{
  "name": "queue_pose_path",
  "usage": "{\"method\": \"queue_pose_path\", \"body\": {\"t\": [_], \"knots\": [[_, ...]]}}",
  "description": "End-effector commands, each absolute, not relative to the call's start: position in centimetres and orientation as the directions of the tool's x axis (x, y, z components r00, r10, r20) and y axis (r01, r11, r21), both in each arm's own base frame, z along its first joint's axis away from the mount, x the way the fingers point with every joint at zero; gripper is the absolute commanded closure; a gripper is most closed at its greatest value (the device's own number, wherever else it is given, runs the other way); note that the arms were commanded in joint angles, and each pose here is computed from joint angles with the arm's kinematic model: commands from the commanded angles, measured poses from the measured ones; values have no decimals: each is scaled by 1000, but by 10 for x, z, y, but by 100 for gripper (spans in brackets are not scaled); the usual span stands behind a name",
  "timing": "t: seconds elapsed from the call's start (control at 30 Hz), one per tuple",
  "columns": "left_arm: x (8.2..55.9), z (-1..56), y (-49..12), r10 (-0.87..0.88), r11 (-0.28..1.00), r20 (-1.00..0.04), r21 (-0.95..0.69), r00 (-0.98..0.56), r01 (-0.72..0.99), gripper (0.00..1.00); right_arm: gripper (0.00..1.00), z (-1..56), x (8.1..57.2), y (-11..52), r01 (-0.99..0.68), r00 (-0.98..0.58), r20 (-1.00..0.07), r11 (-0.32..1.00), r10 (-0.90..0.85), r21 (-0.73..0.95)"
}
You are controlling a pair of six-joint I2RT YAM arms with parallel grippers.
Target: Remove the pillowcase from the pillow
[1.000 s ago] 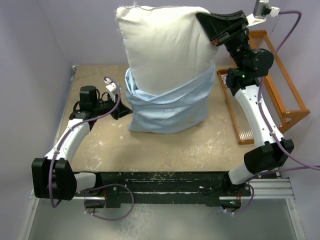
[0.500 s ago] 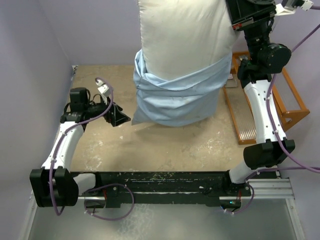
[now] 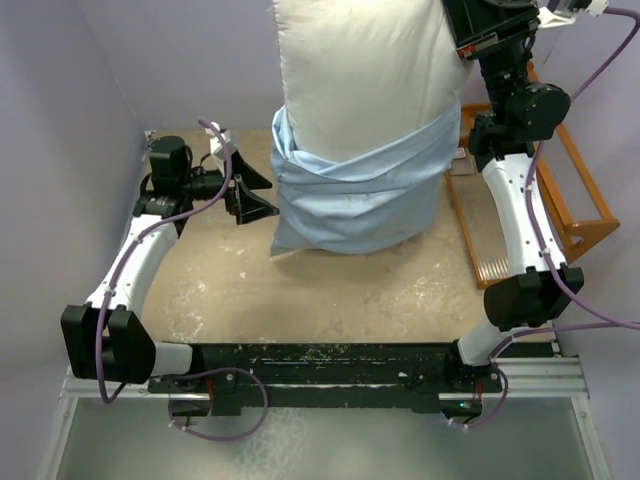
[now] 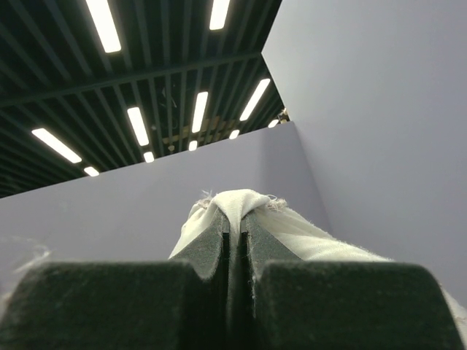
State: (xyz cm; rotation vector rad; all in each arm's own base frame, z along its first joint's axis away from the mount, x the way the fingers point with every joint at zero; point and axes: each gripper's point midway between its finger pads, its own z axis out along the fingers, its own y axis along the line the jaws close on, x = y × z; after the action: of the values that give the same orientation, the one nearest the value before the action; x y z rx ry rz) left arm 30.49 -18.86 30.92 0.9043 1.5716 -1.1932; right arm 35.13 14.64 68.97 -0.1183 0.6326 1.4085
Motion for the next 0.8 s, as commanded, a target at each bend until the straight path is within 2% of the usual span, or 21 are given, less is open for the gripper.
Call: {"method": "queue_pose_path", "body": {"t": [0.0,0.17,0.33,0.47,0.53,0.6,0.67,0.7,0.73,0.77], "knots": [[312,325,-196,10,235,-979,-195,-203,952,1,100,758,258,118,-988,113,-303,138,946,64],[311,320,-204,16,187,-976,-211,-218,959,9,100,761,259,119,-990,102,-305,125,947,58],[316,310,-210,18,210,-971,-228,-237,951,27,100,763,258,119,-992,92,-303,115,948,57],[324,309,-209,14,229,-973,-220,-230,948,29,100,765,257,120,-992,89,-309,112,947,57],[324,313,-211,2,220,-973,-224,-230,949,35,100,766,257,120,-992,88,-309,112,947,59],[325,316,-211,-6,221,-973,-225,-230,949,53,100,766,257,120,-992,88,-309,111,947,59],[325,315,-210,-3,234,-972,-229,-235,945,84,100,766,257,120,-992,88,-307,112,948,62],[325,312,-209,6,244,-972,-226,-234,943,95,100,766,258,119,-992,87,-304,112,949,65],[324,310,-208,15,253,-972,-223,-234,942,100,100,766,259,119,-991,89,-301,114,949,68],[324,306,-206,26,270,-971,-223,-239,937,100,100,767,259,119,-991,88,-300,114,950,71]]}}
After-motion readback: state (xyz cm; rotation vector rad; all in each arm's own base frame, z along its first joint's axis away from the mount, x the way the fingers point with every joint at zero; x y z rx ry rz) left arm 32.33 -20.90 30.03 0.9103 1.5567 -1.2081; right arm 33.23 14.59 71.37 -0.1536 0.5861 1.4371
